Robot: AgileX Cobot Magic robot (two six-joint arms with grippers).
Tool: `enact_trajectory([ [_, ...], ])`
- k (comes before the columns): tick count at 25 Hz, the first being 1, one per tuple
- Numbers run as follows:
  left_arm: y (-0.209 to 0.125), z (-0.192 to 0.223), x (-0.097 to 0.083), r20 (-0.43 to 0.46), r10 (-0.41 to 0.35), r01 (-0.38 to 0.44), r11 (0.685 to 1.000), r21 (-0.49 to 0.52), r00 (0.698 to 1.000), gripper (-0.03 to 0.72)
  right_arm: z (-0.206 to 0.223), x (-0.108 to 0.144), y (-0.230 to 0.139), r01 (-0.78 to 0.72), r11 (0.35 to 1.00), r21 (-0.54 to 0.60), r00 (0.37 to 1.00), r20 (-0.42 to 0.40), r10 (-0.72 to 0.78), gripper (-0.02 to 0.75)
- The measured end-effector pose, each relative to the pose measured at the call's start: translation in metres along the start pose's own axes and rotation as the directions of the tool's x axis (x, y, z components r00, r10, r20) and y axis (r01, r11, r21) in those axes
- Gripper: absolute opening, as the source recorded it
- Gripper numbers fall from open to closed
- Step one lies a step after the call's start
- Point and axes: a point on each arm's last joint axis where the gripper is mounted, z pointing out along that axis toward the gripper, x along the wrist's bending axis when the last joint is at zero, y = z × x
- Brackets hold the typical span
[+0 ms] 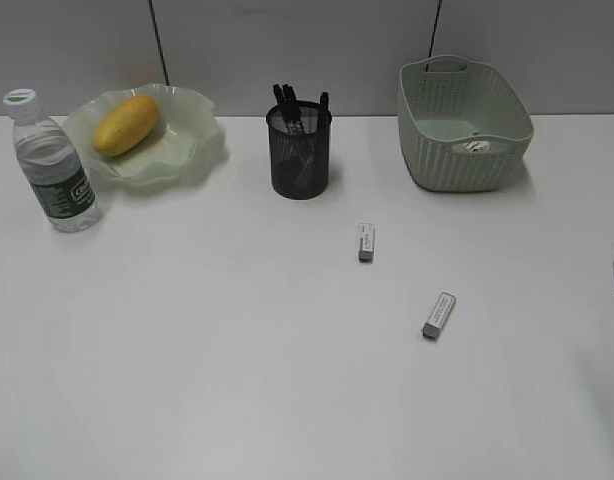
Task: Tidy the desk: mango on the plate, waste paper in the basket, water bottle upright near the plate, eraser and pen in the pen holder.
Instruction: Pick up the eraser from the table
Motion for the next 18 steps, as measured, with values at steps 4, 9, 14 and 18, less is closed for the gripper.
enact_trajectory([
  [4,0.0,0.0,0.0,0.001,0.0,0.0,1.0,0.0,1.0,0.491,0.036,0.003,0.03,-0.056,0.99,0.133,0.998,0.026,0.053,0.44],
  [9,0.0,0.0,-0.001,0.007,-0.004,0.004,1.0,0.001,1.0,0.484,0.084,0.014,0.053,-0.124,0.959,0.256,0.992,0.068,0.11,0.44],
  [14,0.0,0.0,-0.001,0.007,-0.004,0.004,1.0,0.001,1.0,0.478,0.125,0.043,0.057,-0.14,0.929,0.342,0.989,0.089,0.117,0.44],
  [18,0.0,0.0,-0.001,0.007,-0.004,0.004,1.0,0.001,1.0,0.475,0.15,0.064,0.058,-0.17,0.915,0.365,0.983,0.122,0.134,0.44],
])
